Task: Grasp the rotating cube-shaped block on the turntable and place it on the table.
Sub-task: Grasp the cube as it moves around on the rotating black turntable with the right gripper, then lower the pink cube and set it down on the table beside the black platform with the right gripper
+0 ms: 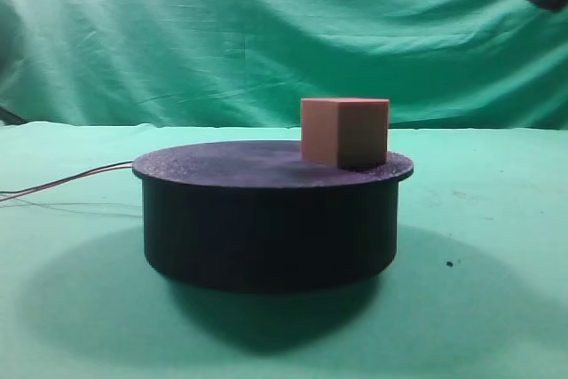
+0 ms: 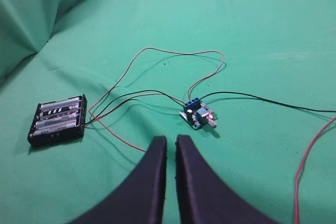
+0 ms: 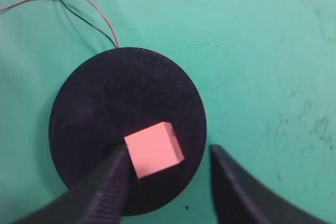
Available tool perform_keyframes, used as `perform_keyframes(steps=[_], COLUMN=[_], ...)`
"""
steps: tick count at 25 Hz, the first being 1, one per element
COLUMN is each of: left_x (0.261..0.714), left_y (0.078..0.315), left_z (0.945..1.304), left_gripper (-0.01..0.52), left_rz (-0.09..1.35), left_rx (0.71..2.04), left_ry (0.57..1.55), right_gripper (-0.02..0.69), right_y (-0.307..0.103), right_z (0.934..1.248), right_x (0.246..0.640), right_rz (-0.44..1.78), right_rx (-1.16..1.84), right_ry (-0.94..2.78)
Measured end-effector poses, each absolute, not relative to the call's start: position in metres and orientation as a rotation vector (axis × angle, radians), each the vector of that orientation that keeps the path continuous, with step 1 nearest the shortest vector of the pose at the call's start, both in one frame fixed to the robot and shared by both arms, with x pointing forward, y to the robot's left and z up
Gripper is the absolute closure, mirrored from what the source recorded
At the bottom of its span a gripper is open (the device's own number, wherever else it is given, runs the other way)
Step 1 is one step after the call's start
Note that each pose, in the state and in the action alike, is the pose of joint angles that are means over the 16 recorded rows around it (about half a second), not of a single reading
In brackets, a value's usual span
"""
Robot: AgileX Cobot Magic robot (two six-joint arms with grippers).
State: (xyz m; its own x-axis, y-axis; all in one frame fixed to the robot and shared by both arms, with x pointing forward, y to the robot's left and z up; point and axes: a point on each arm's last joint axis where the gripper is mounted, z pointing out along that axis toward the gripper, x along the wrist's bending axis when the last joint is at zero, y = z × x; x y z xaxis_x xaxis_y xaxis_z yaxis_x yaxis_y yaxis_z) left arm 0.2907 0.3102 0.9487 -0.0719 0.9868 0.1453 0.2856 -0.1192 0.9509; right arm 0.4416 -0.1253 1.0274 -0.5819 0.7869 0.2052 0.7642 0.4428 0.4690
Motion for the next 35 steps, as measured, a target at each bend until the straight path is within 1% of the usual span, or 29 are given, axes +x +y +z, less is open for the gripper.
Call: perform_keyframes(steps=[3, 5, 7, 9, 11, 16, 20, 23, 25, 29, 32, 35], left_x=[0.291, 0.291, 0.291, 0.291, 0.291, 0.291, 0.291, 0.291, 0.291, 0.291, 0.291, 0.291], left_y=[0.31, 0.31, 0.31, 0.31, 0.31, 0.31, 0.31, 0.31, 0.31, 0.31, 0.31, 0.31], left_z=[0.949, 0.949, 0.949, 0.949, 0.949, 0.949, 0.949, 0.949, 0.949, 0.949, 0.949, 0.949], left_gripper=[0.514, 0.514, 0.514, 0.514, 0.514, 0.514, 0.514, 0.514, 0.514, 0.514, 0.514, 0.514], left_rz=[1.231, 1.231, 1.231, 1.231, 1.231, 1.231, 1.231, 1.231, 1.231, 1.231, 1.231, 1.231], left_rx=[1.477, 1.477, 1.477, 1.477, 1.477, 1.477, 1.477, 1.477, 1.477, 1.477, 1.477, 1.477], left_ry=[1.423, 1.423, 1.423, 1.423, 1.423, 1.423, 1.423, 1.423, 1.423, 1.423, 1.423, 1.423], right_gripper=[0.239, 0.174, 0.132, 0.12, 0.146, 0.268, 0.361, 0.408, 0.427, 0.429, 0.429, 0.429], right_y=[-0.111, -0.104, -0.098, -0.092, -0.088, -0.079, -0.078, -0.084, -0.093, -0.116, -0.133, -0.147], right_z=[1.024, 1.019, 1.013, 1.005, 0.997, 0.987, 0.996, 1.01, 1.02, 1.028, 1.02, 1.004], right_x=[0.453, 0.46, 0.467, 0.473, 0.479, 0.491, 0.498, 0.501, 0.501, 0.495, 0.486, 0.477], right_rz=[0.781, 0.754, 0.726, 0.696, 0.671, 0.647, 0.669, 0.687, 0.693, 0.673, 0.628, 0.569], right_rx=[1.432, 1.447, 1.457, 1.465, 1.467, 1.44, 1.399, 1.392, 1.401, 1.446, 1.494, 1.541], right_ry=[2.674, 2.696, 2.717, 2.736, 2.752, 2.767, 2.748, 2.715, 2.685, 2.628, 2.599, 2.592])
